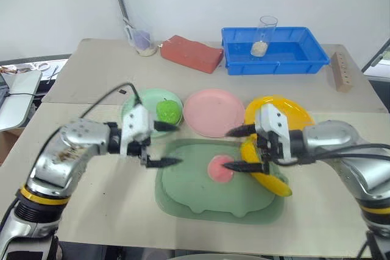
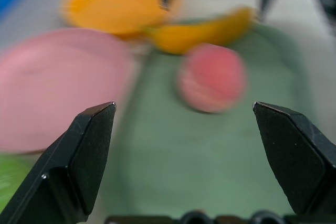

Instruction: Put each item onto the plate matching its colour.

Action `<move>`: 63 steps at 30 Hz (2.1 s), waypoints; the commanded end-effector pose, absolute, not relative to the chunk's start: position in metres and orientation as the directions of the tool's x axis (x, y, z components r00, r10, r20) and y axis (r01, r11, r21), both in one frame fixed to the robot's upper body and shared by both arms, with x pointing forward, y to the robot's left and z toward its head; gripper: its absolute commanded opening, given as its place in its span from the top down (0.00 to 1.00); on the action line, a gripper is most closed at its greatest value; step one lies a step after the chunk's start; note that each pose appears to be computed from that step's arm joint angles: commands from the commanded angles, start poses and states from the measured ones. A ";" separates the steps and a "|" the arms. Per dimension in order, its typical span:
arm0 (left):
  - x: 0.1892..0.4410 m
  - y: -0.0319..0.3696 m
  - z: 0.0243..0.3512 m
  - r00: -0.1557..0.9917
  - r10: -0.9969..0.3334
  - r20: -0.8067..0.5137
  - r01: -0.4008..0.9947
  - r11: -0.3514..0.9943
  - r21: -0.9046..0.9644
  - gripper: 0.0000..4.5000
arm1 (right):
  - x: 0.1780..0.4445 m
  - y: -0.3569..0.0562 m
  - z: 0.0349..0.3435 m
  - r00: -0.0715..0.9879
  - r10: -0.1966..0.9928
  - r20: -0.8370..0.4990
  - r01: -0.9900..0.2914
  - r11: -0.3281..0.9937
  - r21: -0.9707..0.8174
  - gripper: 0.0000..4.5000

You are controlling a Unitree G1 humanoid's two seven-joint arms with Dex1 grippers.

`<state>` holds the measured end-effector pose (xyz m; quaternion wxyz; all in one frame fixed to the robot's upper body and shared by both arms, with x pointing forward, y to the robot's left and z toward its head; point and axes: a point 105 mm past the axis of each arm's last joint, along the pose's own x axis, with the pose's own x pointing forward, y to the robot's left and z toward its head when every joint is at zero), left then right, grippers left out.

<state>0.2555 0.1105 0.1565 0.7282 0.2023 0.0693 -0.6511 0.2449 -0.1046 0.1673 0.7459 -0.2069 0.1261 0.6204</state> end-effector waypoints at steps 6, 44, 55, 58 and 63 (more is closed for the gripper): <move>0.232 0.108 0.164 0.010 -0.942 -0.335 0.966 -0.077 0.247 0.01 | 0.238 -0.100 0.151 0.228 0.843 -0.488 -0.968 0.141 -0.209 0.00; 0.267 0.140 0.186 0.468 -0.877 -0.110 0.877 0.445 0.180 0.00 | 0.316 -0.075 0.173 0.408 0.830 -0.381 -0.913 0.362 -0.189 0.37; 0.287 0.149 0.179 0.627 -0.778 -0.045 0.776 0.618 0.122 0.00 | 0.423 -0.070 0.177 0.679 0.671 -0.298 -0.734 0.633 -0.246 0.37; 0.284 0.153 0.176 0.640 -0.767 -0.050 0.766 0.631 0.127 0.00 | 0.428 -0.072 0.174 0.677 0.670 -0.306 -0.736 0.634 -0.237 0.07; 0.281 0.154 0.172 0.645 -0.762 -0.057 0.762 0.636 0.122 0.00 | 0.427 -0.074 0.179 0.652 0.696 -0.299 -0.758 0.610 -0.233 0.00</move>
